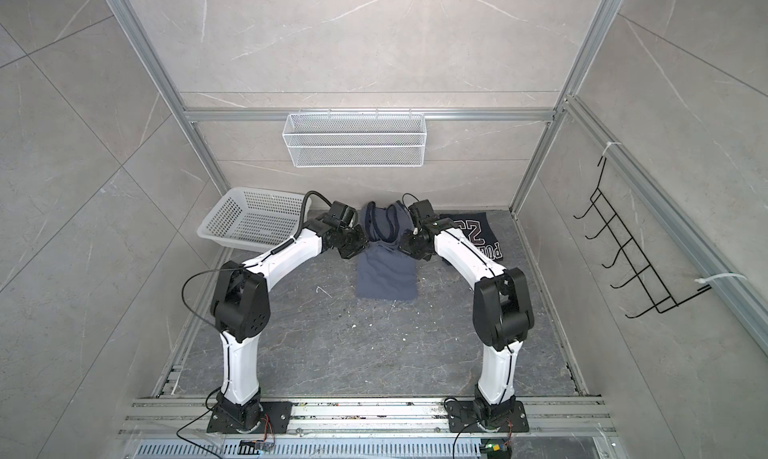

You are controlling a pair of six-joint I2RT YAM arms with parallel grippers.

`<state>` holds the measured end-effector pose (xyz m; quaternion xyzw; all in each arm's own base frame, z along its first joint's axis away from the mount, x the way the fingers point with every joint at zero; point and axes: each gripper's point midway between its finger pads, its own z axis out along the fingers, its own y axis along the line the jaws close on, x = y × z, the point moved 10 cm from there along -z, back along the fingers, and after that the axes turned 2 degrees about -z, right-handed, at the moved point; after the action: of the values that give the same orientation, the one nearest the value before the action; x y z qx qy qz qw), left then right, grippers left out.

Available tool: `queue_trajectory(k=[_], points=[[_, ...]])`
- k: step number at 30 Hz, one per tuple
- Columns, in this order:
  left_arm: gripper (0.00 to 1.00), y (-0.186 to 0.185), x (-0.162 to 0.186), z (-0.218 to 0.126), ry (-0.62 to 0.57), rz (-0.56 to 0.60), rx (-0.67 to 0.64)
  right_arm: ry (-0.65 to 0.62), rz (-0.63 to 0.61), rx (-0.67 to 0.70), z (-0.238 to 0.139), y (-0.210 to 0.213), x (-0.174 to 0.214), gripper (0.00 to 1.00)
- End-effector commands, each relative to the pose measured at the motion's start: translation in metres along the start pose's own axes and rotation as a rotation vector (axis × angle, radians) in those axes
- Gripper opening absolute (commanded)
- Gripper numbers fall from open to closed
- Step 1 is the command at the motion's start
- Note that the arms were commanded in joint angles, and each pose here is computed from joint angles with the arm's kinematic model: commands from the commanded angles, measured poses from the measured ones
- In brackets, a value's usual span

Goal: Fold and stack the tank tops

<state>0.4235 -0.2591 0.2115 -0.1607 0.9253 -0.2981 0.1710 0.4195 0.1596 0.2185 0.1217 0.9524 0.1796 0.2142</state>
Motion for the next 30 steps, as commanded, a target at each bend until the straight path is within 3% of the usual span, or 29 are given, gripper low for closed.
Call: queue_trajectory(k=[1,5,8,10,12,16,18,19,23,30], points=[[0.07,-0.011,-0.024,0.0,-0.006,0.039,0.043,-0.009,-0.027,-0.028,0.017,0.002,-0.019,0.0],[0.1,-0.004,-0.041,0.022,-0.001,0.01,0.035,0.019,-0.022,-0.033,0.039,0.004,-0.031,0.0],[0.27,0.006,-0.048,0.043,0.016,-0.015,0.013,0.042,-0.013,-0.023,0.055,0.003,-0.036,0.04],[0.38,0.011,-0.051,0.051,0.017,-0.027,-0.007,0.041,-0.02,-0.028,0.062,0.005,-0.041,0.18],[0.56,0.011,-0.055,0.051,0.012,-0.032,-0.014,0.054,-0.03,0.004,0.062,0.006,-0.046,0.36],[0.74,0.003,-0.061,0.026,-0.012,0.018,-0.087,0.039,-0.057,0.07,0.04,0.004,-0.047,0.53],[0.79,0.007,-0.055,0.011,-0.026,0.039,-0.136,0.023,-0.07,0.056,0.025,0.001,-0.038,0.62],[0.81,0.004,-0.051,-0.011,-0.06,0.049,-0.136,0.023,-0.078,0.045,0.018,-0.002,-0.031,0.63],[0.83,0.027,-0.016,-0.039,-0.077,0.065,-0.13,0.054,-0.072,-0.002,-0.001,-0.024,0.013,0.64],[0.82,0.054,0.048,-0.031,0.055,0.113,-0.09,0.121,-0.023,-0.119,-0.002,-0.054,0.074,0.64]])
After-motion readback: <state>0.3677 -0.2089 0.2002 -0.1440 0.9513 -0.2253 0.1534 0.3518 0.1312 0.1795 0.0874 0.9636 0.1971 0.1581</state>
